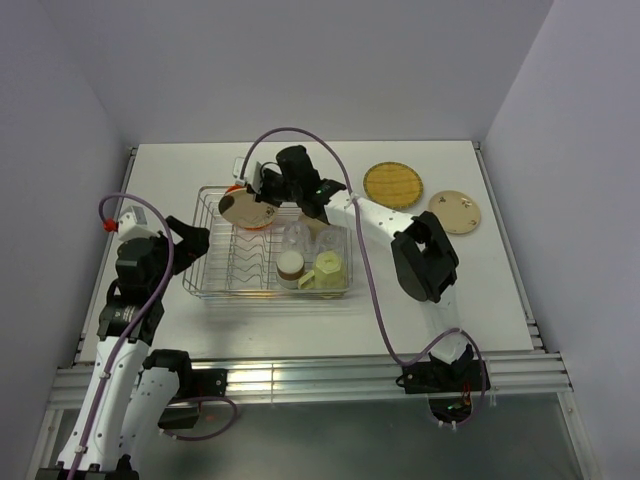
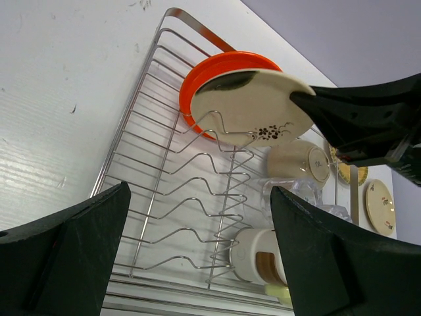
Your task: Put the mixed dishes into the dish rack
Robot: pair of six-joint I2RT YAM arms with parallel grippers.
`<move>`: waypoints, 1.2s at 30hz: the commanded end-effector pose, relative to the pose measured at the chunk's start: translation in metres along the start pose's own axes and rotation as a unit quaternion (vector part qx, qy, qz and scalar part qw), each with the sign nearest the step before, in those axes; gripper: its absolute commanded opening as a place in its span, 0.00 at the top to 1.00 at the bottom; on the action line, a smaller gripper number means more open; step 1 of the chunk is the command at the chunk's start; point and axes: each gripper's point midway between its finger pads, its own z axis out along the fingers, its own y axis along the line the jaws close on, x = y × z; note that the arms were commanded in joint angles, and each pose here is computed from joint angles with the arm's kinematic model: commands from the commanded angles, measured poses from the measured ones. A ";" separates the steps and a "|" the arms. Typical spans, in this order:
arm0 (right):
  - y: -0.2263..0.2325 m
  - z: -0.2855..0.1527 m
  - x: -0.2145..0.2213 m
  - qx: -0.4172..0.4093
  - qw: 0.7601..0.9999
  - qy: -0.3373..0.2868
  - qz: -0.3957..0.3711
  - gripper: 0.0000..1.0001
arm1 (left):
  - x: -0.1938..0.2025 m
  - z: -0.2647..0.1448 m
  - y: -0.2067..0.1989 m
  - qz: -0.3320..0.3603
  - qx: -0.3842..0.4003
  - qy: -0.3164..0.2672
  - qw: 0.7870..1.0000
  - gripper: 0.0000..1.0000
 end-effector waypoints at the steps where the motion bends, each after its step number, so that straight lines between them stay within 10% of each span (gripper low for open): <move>1: 0.008 0.002 -0.007 -0.005 1.000 -0.018 -0.011 1.00 | -0.005 0.002 -0.003 0.009 0.007 -0.011 1.000 0.06; 7: 0.013 0.005 0.004 0.001 1.000 -0.007 -0.001 0.93 | -0.008 0.000 -0.009 0.003 0.014 -0.010 1.000 0.05; 15: 0.008 0.002 -0.006 0.014 1.000 -0.013 0.007 0.54 | -0.018 -0.005 -0.016 -0.004 0.021 -0.022 1.000 0.01; 25: -0.061 -0.090 -0.065 0.047 0.993 -0.049 0.099 0.49 | -0.028 -0.011 -0.053 -0.016 0.101 -0.022 0.994 0.01; 31: -0.121 -0.179 0.015 0.085 0.935 -0.014 0.345 0.51 | -0.014 -0.008 -0.081 -0.029 0.188 0.014 0.982 0.01; 36: -0.137 -0.234 0.125 0.165 0.816 0.039 0.553 0.55 | -0.002 0.005 -0.092 -0.036 0.217 0.048 0.974 0.01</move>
